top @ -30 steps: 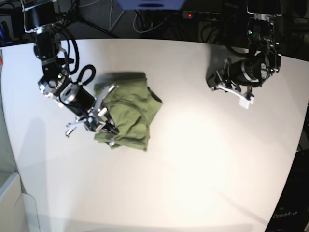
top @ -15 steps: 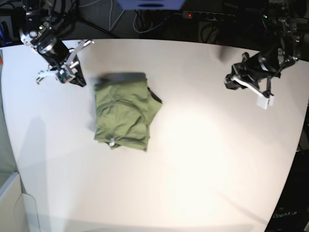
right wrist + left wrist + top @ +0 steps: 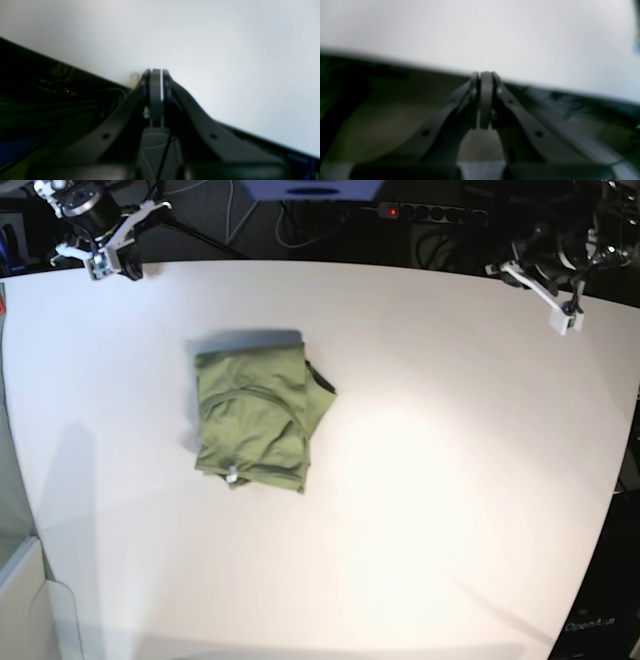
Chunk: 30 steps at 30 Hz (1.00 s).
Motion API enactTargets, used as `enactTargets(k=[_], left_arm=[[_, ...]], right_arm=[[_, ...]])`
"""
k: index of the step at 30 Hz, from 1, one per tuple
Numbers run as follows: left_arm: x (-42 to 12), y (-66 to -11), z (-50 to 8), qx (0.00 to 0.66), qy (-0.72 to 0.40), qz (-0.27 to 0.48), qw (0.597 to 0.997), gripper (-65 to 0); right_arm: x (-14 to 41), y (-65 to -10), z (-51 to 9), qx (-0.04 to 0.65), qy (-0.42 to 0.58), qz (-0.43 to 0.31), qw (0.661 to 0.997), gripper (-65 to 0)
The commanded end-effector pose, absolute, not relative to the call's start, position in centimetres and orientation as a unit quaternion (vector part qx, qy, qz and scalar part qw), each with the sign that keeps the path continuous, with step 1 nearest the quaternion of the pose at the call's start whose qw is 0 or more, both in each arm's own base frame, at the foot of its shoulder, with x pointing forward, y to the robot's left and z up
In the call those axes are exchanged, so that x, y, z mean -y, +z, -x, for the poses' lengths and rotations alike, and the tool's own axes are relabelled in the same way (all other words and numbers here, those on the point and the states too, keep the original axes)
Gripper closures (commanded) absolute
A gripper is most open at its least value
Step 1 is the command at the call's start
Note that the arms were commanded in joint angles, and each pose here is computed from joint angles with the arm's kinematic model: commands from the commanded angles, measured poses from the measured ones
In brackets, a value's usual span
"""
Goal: Fold the T-shirt properly
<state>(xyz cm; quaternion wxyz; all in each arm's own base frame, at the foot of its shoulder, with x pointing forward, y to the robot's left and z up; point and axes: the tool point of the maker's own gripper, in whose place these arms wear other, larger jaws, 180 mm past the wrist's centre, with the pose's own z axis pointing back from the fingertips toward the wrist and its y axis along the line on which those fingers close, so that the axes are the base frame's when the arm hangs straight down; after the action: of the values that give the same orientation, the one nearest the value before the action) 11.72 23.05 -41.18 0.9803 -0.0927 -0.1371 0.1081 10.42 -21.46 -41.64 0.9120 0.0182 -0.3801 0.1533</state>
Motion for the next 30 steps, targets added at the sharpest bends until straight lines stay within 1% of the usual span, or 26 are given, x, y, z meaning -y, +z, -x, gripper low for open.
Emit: enactTargets(k=[1,4,10,14,16,21,24,26,30], left_arm=[[-23.4,-40.9,-11.9,0.146,0.092,0.079,0.982,-1.6],[-22.4,-42.5,-10.0,0.118,0.061,0.058,0.989,-1.6],[-19.5,-46.3,-6.2,0.054,0.023,0.044,0.997,-1.6],[-18.0,-47.9,-5.0,0.055,0.005,0.041,0.998,-1.6],[-17.6,-48.7,-4.1,0.045,-0.002,0.043,0.998,-1.6],[-17.5,-51.7,-1.1,0.018,-0.006,0.039,0.999,-1.6],[-17.3,-53.8,-0.3,0.014,-0.015,0.036,0.999,-1.6],[-17.4,-55.0,0.7,0.0,-0.02,0.032,0.999,-1.5],[-17.6,-57.2,1.7,-0.005,-0.013,0.023,1.0,-1.5]], right_arm=[[21.7,-41.7,-9.9,0.381,0.148,-0.021,0.913,0.0],[22.2,-43.6,-8.3,0.353,0.131,-0.026,0.926,0.0],[22.6,-45.6,-6.2,0.347,0.102,-0.039,0.932,0.0],[22.8,-46.6,-4.0,0.339,0.084,-0.047,0.936,0.0],[22.9,-47.1,-3.1,0.336,0.074,-0.05,0.937,0.0],[23.5,-49.7,-0.5,0.327,0.026,-0.059,0.943,0.0],[23.9,-51.2,0.9,0.324,-0.004,-0.061,0.944,0.0],[24.1,-51.9,1.3,0.328,-0.021,-0.062,0.942,0.0],[24.7,-54.1,2.2,0.313,-0.052,-0.063,0.946,0.0]])
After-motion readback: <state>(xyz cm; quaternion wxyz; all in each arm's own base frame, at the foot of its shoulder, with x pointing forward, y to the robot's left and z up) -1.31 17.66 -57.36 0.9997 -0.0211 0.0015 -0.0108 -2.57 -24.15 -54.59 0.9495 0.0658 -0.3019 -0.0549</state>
